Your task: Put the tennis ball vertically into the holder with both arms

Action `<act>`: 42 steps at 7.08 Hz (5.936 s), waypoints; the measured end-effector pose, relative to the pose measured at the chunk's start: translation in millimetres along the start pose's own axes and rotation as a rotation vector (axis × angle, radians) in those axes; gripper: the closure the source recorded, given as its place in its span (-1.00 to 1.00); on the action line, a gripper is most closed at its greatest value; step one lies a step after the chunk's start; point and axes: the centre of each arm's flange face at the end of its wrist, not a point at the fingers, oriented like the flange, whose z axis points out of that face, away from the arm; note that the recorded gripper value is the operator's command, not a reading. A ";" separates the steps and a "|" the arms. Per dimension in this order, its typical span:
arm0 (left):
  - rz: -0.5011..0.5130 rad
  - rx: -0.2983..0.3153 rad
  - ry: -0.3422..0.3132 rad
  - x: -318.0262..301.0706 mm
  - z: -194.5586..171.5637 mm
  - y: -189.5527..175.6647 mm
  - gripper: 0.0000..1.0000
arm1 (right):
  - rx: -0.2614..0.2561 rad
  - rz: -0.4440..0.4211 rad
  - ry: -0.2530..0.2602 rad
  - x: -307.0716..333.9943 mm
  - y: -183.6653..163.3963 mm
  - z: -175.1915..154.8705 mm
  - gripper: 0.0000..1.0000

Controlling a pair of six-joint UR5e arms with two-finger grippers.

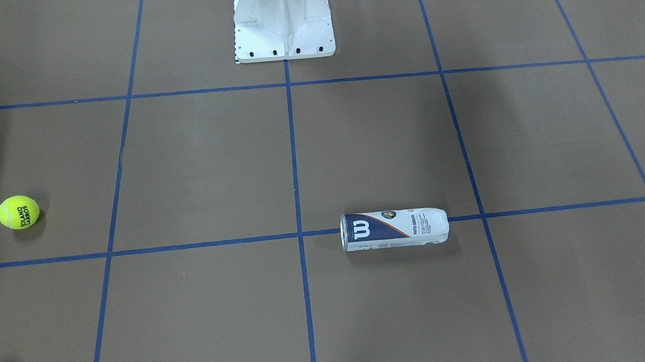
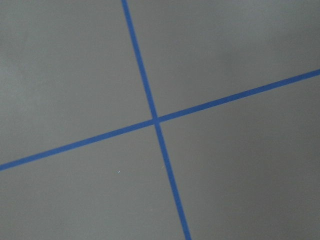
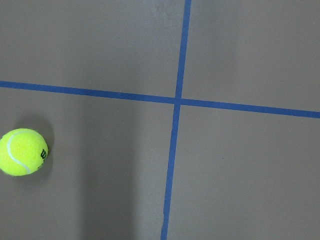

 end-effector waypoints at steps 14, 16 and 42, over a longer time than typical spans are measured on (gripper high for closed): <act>0.476 0.091 0.185 440.6 72.7 -270.3 -0.98 | 0.022 -0.023 0.001 -10.3 -6.3 -10.6 -1.00; 0.596 0.080 0.187 468.1 88.3 -295.5 -0.98 | 0.021 -0.024 0.001 -10.5 -6.4 -9.9 -1.00; 1.073 -0.069 -0.172 564.0 273.3 -319.1 -0.94 | -0.011 0.003 -0.003 0.2 5.5 5.3 -1.00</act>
